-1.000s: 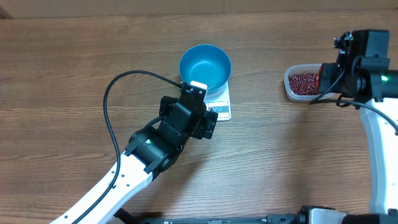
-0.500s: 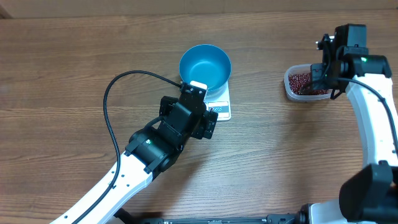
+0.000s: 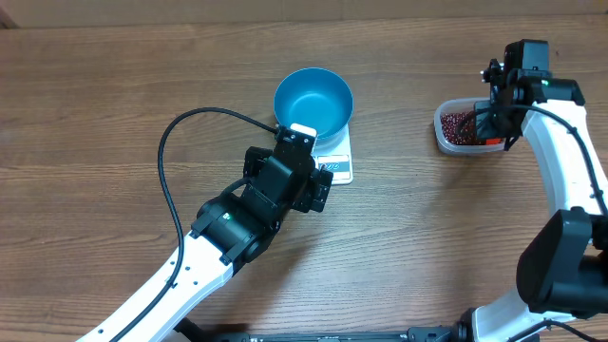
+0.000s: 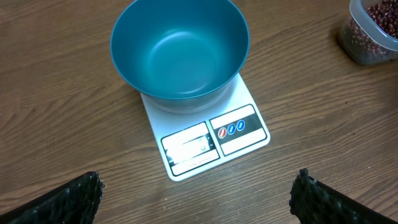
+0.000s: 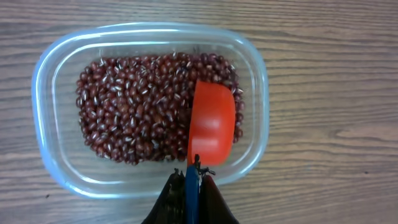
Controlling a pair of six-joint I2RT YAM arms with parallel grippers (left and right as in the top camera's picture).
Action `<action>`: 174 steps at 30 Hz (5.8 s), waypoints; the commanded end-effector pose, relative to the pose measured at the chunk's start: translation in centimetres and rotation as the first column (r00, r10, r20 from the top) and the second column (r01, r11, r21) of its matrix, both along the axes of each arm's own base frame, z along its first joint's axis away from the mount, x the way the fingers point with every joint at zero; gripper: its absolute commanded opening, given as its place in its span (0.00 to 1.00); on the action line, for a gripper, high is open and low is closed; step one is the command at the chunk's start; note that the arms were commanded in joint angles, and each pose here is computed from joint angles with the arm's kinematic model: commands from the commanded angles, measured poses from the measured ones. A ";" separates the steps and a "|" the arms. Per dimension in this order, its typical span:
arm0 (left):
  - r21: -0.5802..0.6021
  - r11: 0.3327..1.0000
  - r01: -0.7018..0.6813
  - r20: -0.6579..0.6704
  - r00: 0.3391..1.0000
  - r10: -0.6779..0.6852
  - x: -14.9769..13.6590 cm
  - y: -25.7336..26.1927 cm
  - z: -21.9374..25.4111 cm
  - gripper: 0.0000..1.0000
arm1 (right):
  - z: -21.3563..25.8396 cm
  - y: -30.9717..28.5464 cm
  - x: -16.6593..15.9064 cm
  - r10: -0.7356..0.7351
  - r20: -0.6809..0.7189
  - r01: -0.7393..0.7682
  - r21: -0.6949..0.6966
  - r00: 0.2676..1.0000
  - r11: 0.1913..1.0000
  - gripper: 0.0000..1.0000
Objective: Scoop item into bowl and weigh 150g on scale
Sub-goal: 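Lower the red scoop with the right gripper into the bean tub, then drag the red scoop through the beans with the right gripper, then lift the filled scoop out of the tub with the right gripper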
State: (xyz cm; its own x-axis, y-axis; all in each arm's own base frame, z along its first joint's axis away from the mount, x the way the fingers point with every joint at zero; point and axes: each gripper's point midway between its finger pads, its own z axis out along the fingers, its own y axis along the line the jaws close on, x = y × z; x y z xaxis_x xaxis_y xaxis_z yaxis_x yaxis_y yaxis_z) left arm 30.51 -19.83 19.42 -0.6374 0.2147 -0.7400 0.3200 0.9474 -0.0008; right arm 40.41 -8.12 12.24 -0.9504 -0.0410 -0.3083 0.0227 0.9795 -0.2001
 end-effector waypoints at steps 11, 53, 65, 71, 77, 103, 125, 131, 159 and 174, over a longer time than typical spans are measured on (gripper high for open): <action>0.008 1.000 -0.021 -0.004 1.000 0.021 0.1 0.2 -0.5 1.00 | -0.8 3.5 0.8 0.117 0.030 -0.121 0.250 0.993 0.961 0.04; 0.008 1.000 -0.021 -0.005 1.000 0.021 0.1 0.2 -0.5 0.99 | -2.5 3.1 0.1 0.009 0.085 -0.061 0.633 0.996 0.771 0.04; 0.009 1.000 -0.021 -0.006 1.000 0.021 0.1 0.2 -0.5 1.00 | -2.3 1.4 -0.1 -0.073 0.102 -0.018 0.690 0.992 0.723 0.04; 0.010 1.000 -0.021 -0.007 1.000 0.021 0.1 0.3 -0.5 0.99 | -2.8 1.1 -0.7 -0.100 0.098 -0.003 0.727 0.990 0.687 0.04; 0.010 1.000 -0.021 -0.007 1.000 0.021 0.1 0.3 -0.5 1.00 | -3.2 0.9 -1.0 -0.115 0.085 0.016 0.735 0.990 0.678 0.04; 0.010 1.000 -0.021 -0.007 1.000 0.021 0.1 0.3 -0.5 1.00 | -3.1 -1.7 -1.1 -0.220 0.087 0.078 0.760 0.972 0.645 0.04; 0.010 1.000 -0.021 -0.007 1.000 0.021 0.1 0.3 -0.5 1.00 | -6.7 -0.6 -1.2 -0.231 0.003 0.128 0.829 0.973 0.545 0.04; 0.010 1.000 -0.021 -0.007 1.000 0.021 0.1 0.3 -0.5 1.00 | -6.7 -0.6 -0.9 -0.230 0.017 0.114 0.831 0.973 0.544 0.04; 0.010 1.000 -0.021 -0.007 1.000 0.021 0.1 0.3 -0.5 1.00 | -2.1 -1.9 -1.4 -0.264 0.166 -0.073 0.941 0.950 0.330 0.04; 0.010 1.000 -0.021 -0.007 1.000 0.021 0.1 0.3 -0.5 1.00 | -0.8 -1.4 -1.3 -0.267 0.193 -0.121 0.957 0.944 0.265 0.04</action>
